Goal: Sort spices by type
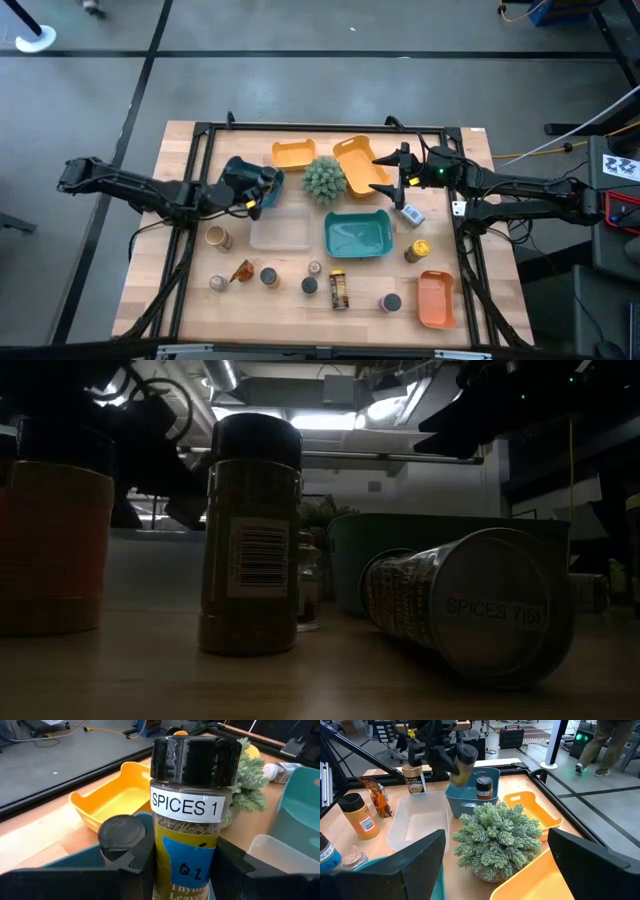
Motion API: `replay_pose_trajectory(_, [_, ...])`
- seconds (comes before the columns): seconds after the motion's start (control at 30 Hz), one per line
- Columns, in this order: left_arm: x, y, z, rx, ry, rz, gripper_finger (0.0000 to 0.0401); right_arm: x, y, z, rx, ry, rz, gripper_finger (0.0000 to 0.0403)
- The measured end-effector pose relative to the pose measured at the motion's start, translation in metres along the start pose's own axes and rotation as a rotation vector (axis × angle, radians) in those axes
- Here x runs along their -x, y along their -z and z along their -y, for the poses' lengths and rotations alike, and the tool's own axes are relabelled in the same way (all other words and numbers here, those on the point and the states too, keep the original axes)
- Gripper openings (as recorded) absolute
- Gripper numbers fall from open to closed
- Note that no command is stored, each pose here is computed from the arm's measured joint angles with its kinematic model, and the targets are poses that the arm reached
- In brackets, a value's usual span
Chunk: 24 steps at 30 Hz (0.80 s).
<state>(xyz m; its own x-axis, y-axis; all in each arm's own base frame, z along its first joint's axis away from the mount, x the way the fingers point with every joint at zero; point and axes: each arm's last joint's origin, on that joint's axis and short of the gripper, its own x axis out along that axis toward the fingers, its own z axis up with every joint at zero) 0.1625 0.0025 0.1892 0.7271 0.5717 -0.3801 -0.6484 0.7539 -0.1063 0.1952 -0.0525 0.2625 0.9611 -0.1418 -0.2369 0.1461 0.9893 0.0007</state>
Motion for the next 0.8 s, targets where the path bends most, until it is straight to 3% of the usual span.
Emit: replay_pose_trajectory(0.8, [-0.006, 0.04, -0.014, -0.059, 0.011, 0.049, 0.0127, -0.046, 0.022, 0.005, -0.009, -0.012, -0.052, 0.0351])
